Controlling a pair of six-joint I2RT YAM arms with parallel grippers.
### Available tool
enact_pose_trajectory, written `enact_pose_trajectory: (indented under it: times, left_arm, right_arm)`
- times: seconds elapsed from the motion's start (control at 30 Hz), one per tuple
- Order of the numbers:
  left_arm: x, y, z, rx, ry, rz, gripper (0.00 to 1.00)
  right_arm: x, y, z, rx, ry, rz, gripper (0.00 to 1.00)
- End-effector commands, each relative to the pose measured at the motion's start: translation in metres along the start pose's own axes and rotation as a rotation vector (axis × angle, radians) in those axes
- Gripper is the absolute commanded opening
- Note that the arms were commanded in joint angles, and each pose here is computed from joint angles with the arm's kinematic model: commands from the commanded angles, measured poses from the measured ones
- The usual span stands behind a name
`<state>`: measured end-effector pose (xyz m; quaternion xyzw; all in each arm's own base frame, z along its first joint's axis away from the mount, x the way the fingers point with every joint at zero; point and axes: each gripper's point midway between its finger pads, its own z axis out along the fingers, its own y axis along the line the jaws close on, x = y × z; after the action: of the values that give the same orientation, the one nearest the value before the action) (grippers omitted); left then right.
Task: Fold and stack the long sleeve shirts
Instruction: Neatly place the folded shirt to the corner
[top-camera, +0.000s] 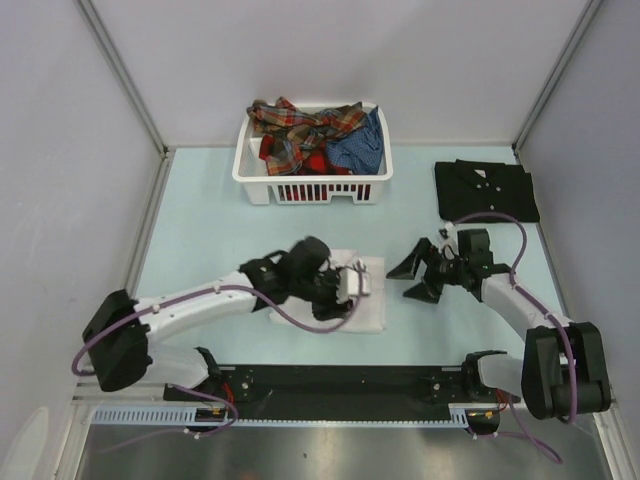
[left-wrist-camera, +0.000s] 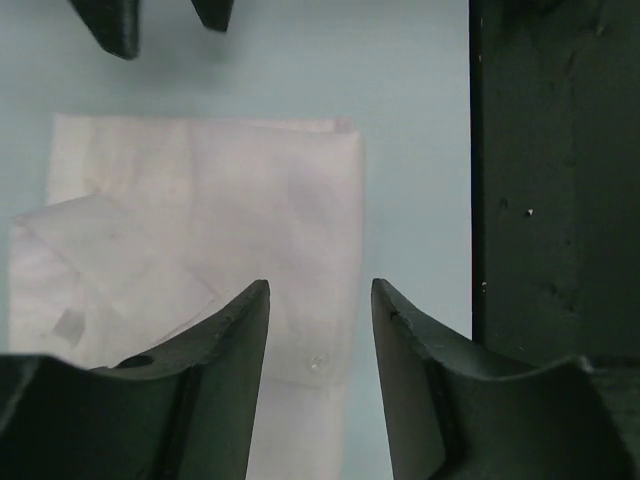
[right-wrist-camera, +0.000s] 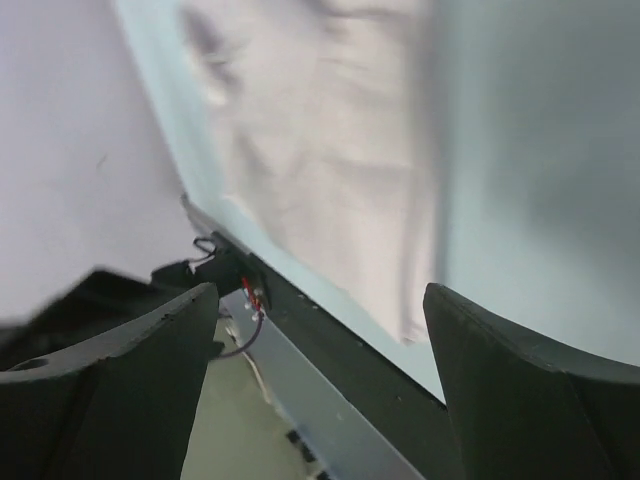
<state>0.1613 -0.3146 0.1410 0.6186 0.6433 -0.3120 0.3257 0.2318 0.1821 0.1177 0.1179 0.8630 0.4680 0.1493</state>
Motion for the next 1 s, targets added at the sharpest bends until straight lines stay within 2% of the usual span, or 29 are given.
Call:
enact_pose_trajectory:
  times: [0.0, 0.13, 0.27, 0.43, 0.53, 0.57, 0.73, 0.83, 0.97]
  left_arm:
    - [0.016, 0.003, 0.036, -0.117, 0.139, 0.217, 0.56]
    - [0.024, -0.019, 0.074, -0.081, 0.200, 0.317, 0.61]
    - [0.035, -0.026, 0.098, -0.073, 0.225, 0.397, 0.60]
    - [0.059, -0.023, 0.118, -0.079, 0.286, 0.413, 0.55]
    - [0.065, -0.021, 0.121, -0.076, 0.285, 0.394, 0.41]
    - [0.064, -0.022, 0.120, -0.075, 0.276, 0.381, 0.29]
    - [0.035, -0.021, 0.107, -0.049, 0.160, 0.281, 0.00]
    - [0.017, -0.016, 0.096, -0.043, 0.109, 0.234, 0.00]
    - [0.004, -0.012, 0.088, -0.046, 0.080, 0.238, 0.00]
  right_arm:
    - [0.023, -0.066, -0.015, 0.206, 0.013, 0.282, 0.89]
    - [0.024, -0.074, -0.019, 0.231, -0.027, 0.328, 0.90]
    - [0.028, -0.079, -0.019, 0.246, -0.034, 0.376, 0.93]
    - [0.033, -0.088, -0.018, 0.275, -0.051, 0.431, 0.98]
    - [0.036, -0.090, -0.017, 0.279, -0.046, 0.449, 1.00]
    - [0.036, -0.089, -0.016, 0.277, -0.044, 0.445, 1.00]
    - [0.041, -0.077, 0.000, 0.212, -0.008, 0.425, 1.00]
    - [0.026, -0.059, 0.013, 0.118, -0.042, 0.332, 1.00]
    - [0.018, -0.037, 0.027, 0.021, -0.031, 0.302, 0.99]
